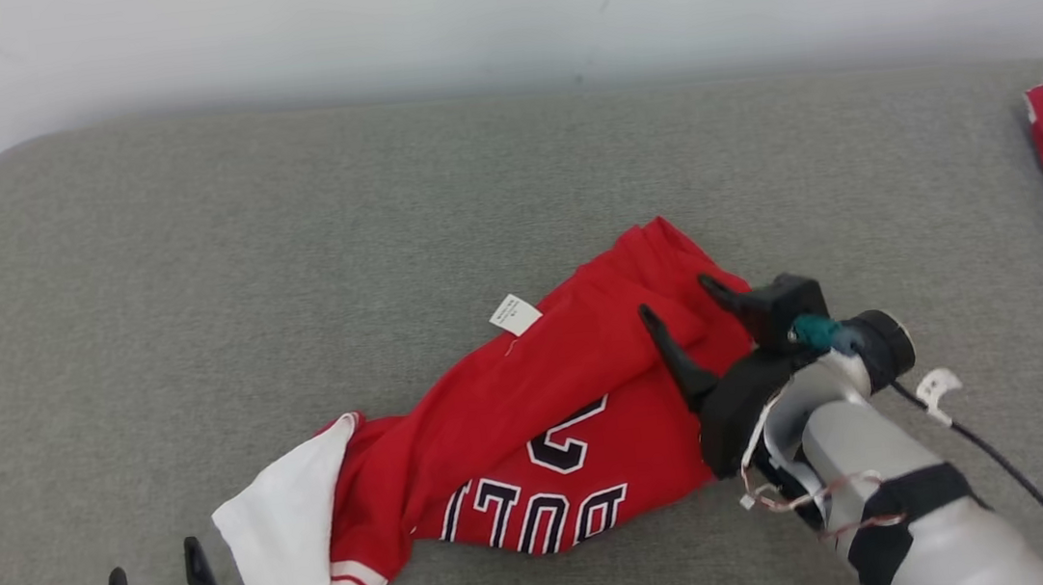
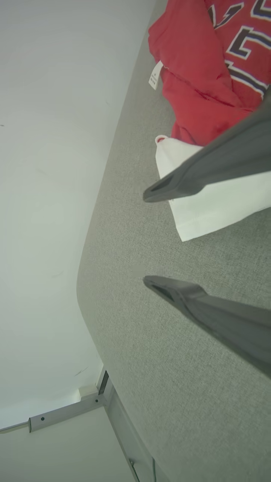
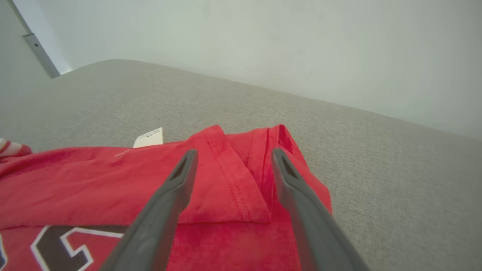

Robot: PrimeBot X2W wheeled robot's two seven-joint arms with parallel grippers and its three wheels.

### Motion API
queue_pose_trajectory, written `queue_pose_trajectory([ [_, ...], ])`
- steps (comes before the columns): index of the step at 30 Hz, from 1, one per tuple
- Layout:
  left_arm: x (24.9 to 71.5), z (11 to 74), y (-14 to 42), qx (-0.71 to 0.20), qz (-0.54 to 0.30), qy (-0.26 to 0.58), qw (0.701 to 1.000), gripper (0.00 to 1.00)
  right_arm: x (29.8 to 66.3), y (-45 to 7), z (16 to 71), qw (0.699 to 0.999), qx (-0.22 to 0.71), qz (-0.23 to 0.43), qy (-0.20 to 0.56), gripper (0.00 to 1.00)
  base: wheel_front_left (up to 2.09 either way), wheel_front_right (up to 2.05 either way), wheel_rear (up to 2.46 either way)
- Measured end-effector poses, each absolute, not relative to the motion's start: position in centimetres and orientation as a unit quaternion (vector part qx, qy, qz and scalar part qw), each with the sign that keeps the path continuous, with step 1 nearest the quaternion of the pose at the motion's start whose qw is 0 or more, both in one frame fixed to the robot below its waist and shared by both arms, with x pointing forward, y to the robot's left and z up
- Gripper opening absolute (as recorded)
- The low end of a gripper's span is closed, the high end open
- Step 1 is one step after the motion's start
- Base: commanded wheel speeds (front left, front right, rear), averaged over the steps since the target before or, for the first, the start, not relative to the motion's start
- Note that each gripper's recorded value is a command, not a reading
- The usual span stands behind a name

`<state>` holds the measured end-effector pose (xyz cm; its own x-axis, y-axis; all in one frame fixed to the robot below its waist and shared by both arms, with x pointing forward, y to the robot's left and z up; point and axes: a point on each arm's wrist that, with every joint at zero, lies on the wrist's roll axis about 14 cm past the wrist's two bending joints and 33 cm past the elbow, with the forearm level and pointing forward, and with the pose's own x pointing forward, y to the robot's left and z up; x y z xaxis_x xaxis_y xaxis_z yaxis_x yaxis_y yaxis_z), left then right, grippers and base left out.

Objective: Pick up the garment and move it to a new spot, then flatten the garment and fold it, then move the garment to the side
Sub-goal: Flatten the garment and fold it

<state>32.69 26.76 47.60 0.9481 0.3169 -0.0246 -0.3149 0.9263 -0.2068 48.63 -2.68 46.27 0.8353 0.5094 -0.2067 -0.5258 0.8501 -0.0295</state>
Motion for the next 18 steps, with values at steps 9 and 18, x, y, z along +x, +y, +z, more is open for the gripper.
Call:
queue_pose_trajectory([
  [9, 31.0, 47.6, 28.1, -0.106, 0.191, -0.005, 0.976, 1.00, 49.2, -1.2, 42.5, 0.932, -0.061, 0.285, 0.218, 0.39, 0.00, 0.00, 0.00],
  [18, 30.2, 47.6, 28.3, -0.114, 0.198, -0.007, 0.974, 1.00, 50.4, -2.3, 46.4, 0.950, -0.042, 0.281, 0.132, 0.00, 0.00, 0.00, 0.00],
])
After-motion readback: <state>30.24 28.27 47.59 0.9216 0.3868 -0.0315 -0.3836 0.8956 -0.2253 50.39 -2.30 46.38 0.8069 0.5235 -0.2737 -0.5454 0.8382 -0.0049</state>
